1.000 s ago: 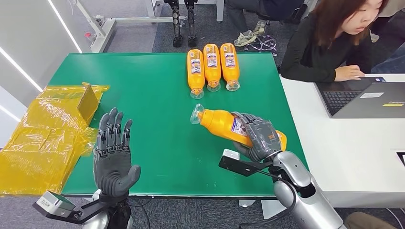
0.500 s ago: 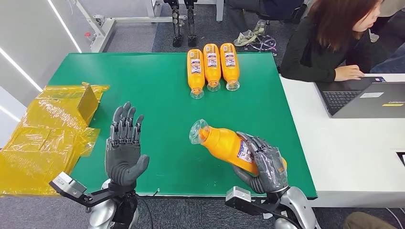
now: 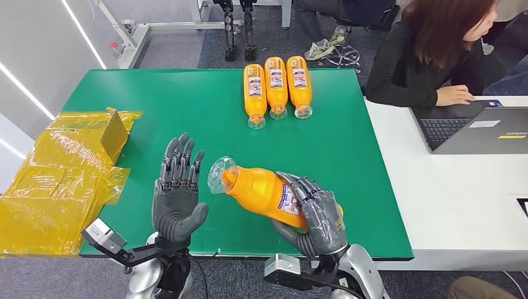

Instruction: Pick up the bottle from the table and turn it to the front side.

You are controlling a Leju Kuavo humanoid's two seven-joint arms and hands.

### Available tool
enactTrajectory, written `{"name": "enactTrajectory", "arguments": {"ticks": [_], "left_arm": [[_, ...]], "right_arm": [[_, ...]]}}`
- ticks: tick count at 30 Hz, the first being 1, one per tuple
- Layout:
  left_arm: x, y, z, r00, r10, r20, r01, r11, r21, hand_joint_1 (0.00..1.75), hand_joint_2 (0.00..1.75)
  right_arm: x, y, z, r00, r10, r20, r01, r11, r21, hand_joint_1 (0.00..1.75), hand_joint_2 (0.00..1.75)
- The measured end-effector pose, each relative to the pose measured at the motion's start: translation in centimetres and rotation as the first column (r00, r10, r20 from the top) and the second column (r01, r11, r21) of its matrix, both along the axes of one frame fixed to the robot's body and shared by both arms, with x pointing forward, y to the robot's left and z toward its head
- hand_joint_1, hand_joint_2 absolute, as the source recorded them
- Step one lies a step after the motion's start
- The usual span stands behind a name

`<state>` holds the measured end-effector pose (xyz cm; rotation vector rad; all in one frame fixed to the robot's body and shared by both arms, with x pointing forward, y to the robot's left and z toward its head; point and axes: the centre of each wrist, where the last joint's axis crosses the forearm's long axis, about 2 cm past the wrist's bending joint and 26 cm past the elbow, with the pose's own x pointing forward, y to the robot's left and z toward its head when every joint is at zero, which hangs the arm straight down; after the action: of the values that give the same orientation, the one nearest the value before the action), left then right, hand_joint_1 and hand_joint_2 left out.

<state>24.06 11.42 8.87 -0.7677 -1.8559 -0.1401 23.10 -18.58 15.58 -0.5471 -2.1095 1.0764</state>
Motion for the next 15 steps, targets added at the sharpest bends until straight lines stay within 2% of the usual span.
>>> {"name": "enactTrajectory", "arguments": {"ticks": [8, 15], "left_arm": [[0.0, -0.3, 0.6, 1.000, -0.024, 0.016, 0.024, 1.000, -0.003, 0.00, 1.75], [0.3, -0.2, 1.4, 0.998, -0.045, 0.044, 0.045, 0.999, 0.000, 0.00, 1.75]], "right_arm": [[0.5, 1.7, 0.8, 0.998, 0.063, 0.013, -0.063, 0.998, 0.012, 1.75, 1.75], [-0.2, 3.6, 0.3, 0.987, 0.156, -0.037, -0.153, 0.987, 0.057, 1.75, 1.75]]}}
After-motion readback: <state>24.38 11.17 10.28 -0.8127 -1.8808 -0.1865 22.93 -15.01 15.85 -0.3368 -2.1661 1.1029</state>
